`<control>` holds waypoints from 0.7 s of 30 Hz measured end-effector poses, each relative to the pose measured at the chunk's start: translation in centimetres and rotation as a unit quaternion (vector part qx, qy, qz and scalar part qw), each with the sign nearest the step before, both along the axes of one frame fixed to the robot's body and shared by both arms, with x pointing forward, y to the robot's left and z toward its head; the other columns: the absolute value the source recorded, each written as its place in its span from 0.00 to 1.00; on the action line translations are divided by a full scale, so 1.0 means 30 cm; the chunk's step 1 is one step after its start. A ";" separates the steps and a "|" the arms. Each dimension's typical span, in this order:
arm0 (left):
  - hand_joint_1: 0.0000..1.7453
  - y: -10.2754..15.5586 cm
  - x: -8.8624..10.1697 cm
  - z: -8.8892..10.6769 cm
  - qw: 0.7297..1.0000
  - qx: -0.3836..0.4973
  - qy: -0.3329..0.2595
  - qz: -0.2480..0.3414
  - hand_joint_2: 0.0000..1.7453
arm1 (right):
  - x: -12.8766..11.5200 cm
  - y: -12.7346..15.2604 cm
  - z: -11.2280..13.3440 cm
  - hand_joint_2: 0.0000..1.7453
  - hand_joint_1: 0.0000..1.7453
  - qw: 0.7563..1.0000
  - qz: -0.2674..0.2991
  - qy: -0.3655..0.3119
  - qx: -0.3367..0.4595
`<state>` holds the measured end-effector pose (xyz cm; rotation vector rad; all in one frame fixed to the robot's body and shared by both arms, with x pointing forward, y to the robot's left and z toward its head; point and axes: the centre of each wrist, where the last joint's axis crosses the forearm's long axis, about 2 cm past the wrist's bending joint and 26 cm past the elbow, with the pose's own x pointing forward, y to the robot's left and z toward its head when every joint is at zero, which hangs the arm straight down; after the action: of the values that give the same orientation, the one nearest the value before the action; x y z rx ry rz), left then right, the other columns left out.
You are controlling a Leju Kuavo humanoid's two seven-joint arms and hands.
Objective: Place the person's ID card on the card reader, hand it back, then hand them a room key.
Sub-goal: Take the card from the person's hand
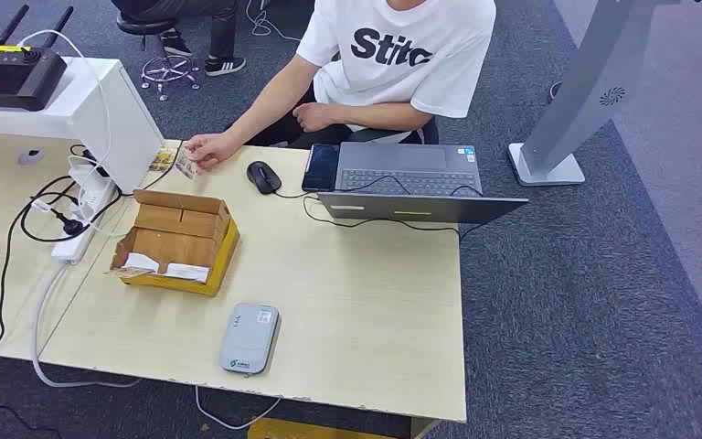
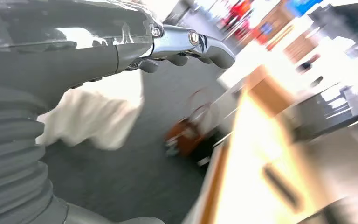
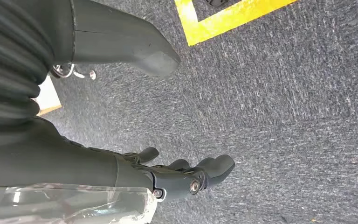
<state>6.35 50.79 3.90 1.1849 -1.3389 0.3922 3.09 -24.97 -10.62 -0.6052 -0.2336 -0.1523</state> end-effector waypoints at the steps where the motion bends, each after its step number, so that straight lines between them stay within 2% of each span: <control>1: 0.00 0.012 0.003 0.015 1.000 0.008 -0.005 -0.001 1.00 | 0.002 0.000 0.000 1.00 0.00 1.000 0.001 0.000 0.001; 6: 0.00 0.135 0.044 0.170 0.995 0.084 -0.051 -0.002 1.00 | 0.014 0.006 0.001 1.00 0.00 1.000 0.015 0.002 0.011; 10: 0.00 0.216 0.102 0.270 0.990 0.123 -0.075 0.000 1.00 | 0.024 0.008 0.001 1.00 0.00 0.999 0.028 0.005 0.018; 16: 0.00 0.268 0.156 0.338 0.985 0.154 -0.082 0.004 1.00 | 0.027 0.009 0.002 1.00 0.00 0.999 0.034 0.009 0.020; 21: 0.00 0.292 0.280 0.390 0.982 0.169 -0.083 0.002 1.00 | 0.038 0.010 0.003 1.00 0.00 0.999 0.039 0.013 0.025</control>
<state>14.75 59.55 15.60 1.4597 -1.5918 0.2753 4.23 -24.67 -10.54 -0.5465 -0.2280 -0.0747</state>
